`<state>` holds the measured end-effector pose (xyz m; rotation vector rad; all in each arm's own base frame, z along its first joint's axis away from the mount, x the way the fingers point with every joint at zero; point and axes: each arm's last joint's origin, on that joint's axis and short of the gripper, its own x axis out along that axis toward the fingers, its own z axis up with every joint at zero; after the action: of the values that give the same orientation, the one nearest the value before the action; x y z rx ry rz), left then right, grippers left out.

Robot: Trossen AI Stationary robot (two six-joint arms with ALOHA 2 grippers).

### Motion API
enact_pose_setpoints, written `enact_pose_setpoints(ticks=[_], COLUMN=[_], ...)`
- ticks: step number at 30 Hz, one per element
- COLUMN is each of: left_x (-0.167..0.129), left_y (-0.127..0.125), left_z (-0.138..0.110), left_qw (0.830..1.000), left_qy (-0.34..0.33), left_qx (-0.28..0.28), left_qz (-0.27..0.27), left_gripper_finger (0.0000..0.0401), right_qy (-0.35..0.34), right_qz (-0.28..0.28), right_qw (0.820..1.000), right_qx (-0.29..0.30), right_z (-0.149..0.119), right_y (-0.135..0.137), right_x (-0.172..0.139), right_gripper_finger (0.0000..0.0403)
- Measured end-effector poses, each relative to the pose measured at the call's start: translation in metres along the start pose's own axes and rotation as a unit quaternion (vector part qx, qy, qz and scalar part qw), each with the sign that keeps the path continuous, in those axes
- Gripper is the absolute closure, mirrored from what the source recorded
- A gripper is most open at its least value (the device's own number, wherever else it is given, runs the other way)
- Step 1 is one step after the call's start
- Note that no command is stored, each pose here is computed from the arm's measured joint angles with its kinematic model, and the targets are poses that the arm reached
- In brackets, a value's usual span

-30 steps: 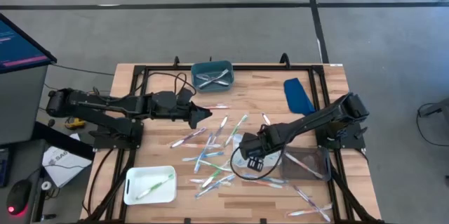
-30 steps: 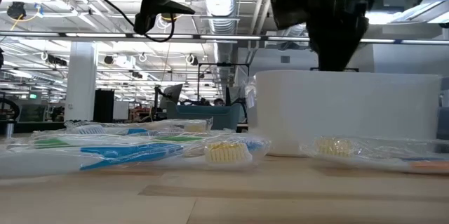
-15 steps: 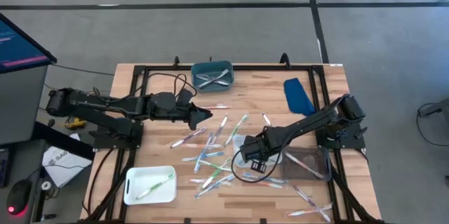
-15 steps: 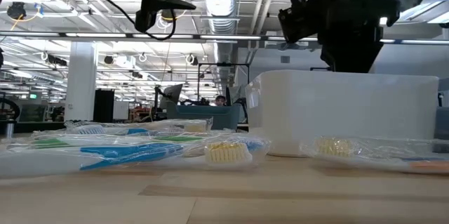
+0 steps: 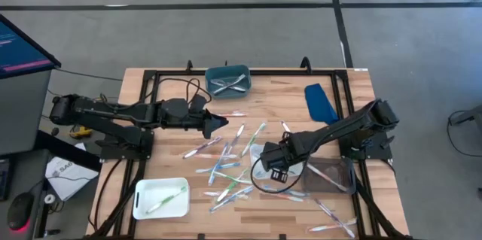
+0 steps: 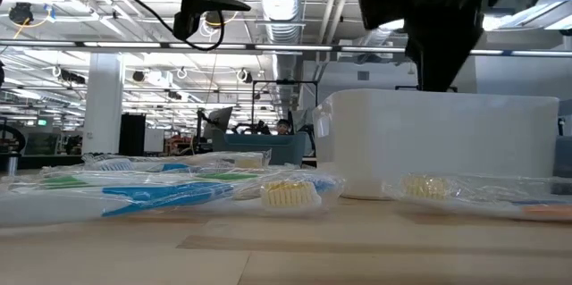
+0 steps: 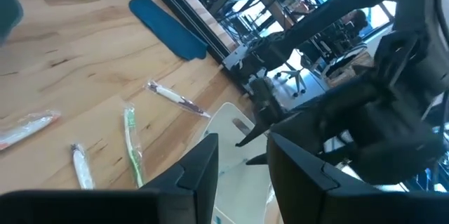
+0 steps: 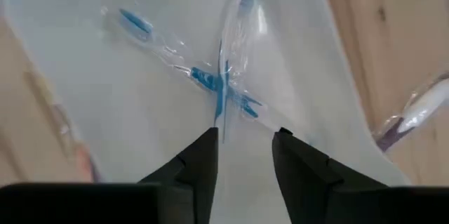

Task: Pick & Place Toothbrushes
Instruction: Put the green toothbrush into the bottom white bin

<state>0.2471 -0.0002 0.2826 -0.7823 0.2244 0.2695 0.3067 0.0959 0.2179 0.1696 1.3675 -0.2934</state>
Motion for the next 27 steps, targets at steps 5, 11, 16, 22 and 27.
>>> enact_pose_setpoints(ticks=[5, 11, 16, 22, 27], left_x=[0.0, 0.0, 0.0, 0.0, 0.0], left_y=[0.0, -0.001, -0.002, -0.002, -0.003], left_z=[0.0, 0.001, 0.002, 0.002, 0.002], left_qw=[1.0, 1.0, 1.0, 1.0, 1.0], left_qy=[-0.003, -0.007, -0.01, -0.011, -0.013], left_qx=[-0.001, -0.002, -0.003, -0.007, -0.007], left_qz=[-0.002, -0.007, -0.009, -0.011, -0.012], left_gripper_finger=[0.0284, 0.0284, 0.0284, 0.0284, 0.0284], right_qy=[-0.036, -0.08, -0.111, -0.157, -0.203], right_qz=[0.021, 0.043, 0.057, 0.086, 0.114], right_qw=[0.999, 0.995, 0.99, 0.982, 0.97], right_qx=[0.021, 0.049, 0.064, 0.064, 0.071], right_z=[0.002, 0.004, 0.003, 0.001, 0.002], right_y=[-0.015, -0.036, -0.05, -0.054, -0.056], right_x=[-0.025, -0.051, -0.068, -0.087, -0.1], right_gripper_finger=[0.0248, 0.0229, 0.0224, 0.023, 0.0237])
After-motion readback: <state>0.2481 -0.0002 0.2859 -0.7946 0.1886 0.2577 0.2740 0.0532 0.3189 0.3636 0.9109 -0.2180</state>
